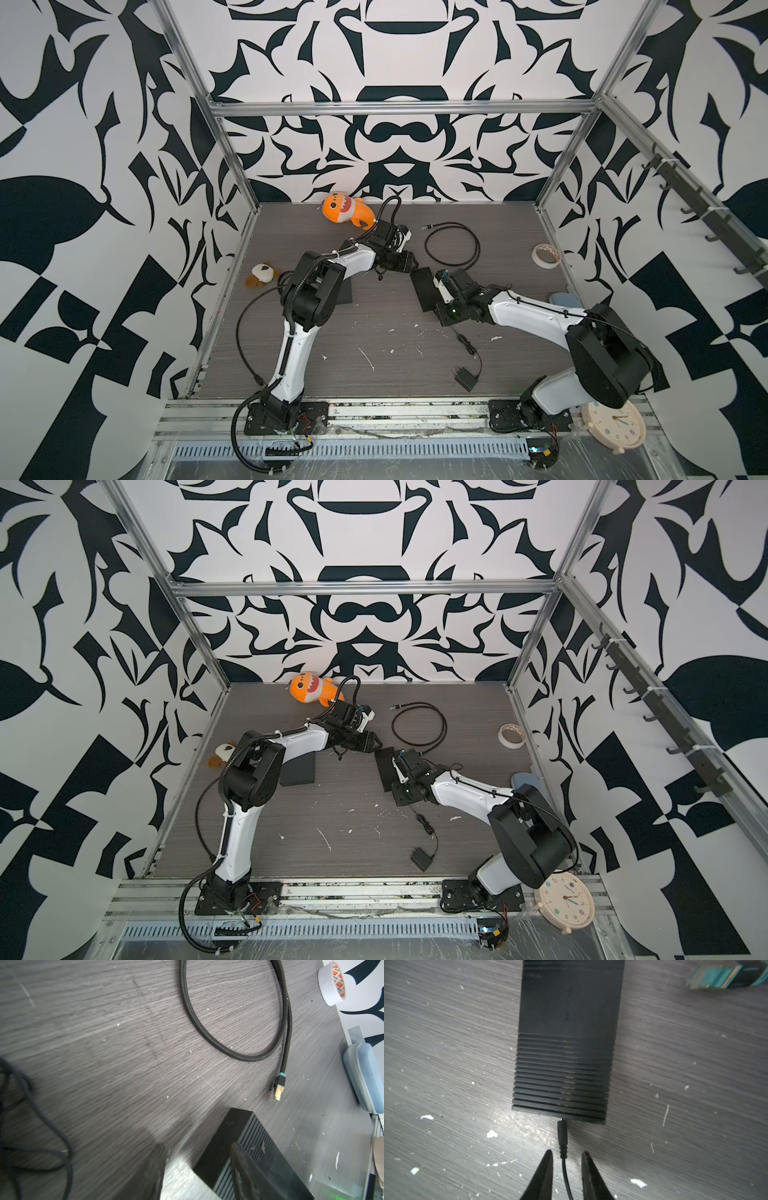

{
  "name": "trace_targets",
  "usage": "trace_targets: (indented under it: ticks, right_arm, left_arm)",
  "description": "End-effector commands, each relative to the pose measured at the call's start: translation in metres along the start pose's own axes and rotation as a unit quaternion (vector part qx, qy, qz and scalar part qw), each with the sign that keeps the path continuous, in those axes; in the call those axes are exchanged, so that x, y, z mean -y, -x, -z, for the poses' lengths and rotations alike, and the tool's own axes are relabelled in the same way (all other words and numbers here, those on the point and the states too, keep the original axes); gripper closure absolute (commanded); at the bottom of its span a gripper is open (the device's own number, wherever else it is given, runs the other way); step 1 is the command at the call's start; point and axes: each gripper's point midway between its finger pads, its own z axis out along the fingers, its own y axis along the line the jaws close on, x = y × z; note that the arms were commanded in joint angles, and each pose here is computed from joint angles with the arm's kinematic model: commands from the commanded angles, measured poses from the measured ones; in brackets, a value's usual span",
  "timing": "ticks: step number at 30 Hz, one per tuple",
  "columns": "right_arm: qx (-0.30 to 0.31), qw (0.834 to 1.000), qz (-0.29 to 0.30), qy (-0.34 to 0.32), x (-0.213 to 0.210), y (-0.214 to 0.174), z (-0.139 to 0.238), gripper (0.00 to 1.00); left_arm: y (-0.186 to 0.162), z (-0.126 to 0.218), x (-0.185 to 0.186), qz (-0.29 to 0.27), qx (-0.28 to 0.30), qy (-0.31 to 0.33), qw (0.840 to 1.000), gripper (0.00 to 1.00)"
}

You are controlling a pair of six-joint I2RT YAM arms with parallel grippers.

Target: Insert the plug into the switch port

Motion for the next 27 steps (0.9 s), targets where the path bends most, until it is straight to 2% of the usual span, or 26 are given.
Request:
trace_targets:
  ticks: [1,27]
  right_arm:
    - [0.001,1.0,0.01,0.0,-0.004,0.008,0.008,0.72]
    - [-0.06,0.998,0.02,0.004,-0.008,0.0,-0.004,0.83]
  left_arm:
    - [-0.001,-0.006,-0.005,0.006,-0.003,-0.006,1.0,0.46]
    - [-0.004,-0.011,-0.006,0.004,-0.008,-0.015,1.0,0.46]
